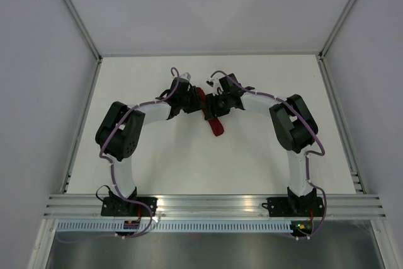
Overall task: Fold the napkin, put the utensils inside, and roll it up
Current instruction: Roll the napkin with the utensil
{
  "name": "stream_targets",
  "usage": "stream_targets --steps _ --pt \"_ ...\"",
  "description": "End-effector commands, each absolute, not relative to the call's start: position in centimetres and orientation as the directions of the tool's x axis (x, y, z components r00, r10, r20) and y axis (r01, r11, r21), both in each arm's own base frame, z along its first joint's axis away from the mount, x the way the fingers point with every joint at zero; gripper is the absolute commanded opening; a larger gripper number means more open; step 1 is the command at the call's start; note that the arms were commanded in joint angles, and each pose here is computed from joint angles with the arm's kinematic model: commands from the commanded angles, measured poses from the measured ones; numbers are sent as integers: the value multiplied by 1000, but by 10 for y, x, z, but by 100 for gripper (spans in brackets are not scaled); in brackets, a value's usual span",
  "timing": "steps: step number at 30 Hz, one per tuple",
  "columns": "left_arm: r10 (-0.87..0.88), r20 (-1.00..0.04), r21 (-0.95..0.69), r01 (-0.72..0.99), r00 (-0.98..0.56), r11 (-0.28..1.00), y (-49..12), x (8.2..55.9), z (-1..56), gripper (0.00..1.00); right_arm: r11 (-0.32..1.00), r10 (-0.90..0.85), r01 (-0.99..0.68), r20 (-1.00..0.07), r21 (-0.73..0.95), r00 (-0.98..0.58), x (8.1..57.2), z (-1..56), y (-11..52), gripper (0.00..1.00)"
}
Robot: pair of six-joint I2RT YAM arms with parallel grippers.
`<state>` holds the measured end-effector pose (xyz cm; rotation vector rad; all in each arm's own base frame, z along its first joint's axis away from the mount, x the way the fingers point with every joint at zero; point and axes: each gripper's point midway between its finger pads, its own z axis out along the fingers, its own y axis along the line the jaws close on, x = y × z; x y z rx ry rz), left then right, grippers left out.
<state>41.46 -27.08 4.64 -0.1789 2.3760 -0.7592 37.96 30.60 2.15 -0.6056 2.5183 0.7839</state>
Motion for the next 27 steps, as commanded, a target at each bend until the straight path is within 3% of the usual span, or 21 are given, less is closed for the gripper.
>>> stream_targets --steps 1,9,27 --pt "-342 -534 -589 50 -773 807 -280 433 58 40 784 -304 -423 -313 454 -900 339 -23 292 53" --pt "-293 -518 -571 70 -804 818 -287 437 50 40 767 -308 -429 -313 477 -898 340 -14 290 64" --pt "-267 -524 -570 99 -809 816 -292 437 56 40 737 -318 -451 -331 503 -888 350 7 277 69"
